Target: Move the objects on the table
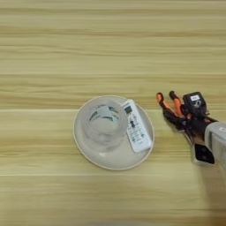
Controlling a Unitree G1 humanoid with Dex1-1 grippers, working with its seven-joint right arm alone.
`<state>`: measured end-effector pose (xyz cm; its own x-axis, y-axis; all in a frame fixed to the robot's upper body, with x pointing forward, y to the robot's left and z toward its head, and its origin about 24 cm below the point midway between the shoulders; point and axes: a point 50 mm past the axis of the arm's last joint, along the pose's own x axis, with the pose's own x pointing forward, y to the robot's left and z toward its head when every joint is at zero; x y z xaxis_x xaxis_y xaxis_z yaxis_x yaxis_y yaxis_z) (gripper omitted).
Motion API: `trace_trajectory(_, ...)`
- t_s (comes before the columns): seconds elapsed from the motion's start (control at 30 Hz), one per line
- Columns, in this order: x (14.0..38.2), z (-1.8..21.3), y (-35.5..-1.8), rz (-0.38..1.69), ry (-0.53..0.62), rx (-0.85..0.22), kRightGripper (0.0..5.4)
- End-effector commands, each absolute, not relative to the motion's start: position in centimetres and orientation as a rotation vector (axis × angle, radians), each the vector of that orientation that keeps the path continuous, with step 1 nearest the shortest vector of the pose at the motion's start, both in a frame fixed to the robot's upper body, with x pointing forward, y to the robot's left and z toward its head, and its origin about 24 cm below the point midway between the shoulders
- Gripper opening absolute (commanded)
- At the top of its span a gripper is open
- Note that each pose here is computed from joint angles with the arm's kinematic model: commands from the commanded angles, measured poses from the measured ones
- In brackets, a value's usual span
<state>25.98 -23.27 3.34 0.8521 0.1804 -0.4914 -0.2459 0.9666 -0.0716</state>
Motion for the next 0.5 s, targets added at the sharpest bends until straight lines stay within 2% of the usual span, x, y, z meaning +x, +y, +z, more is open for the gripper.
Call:
trace_trajectory(0.03,26.2,4.2,-25.6,0.137,0.485,-0.206,3.05)
trace_trajectory(0.5,26.0,3.9,-28.9,0.045,0.498,-0.2,3.05)
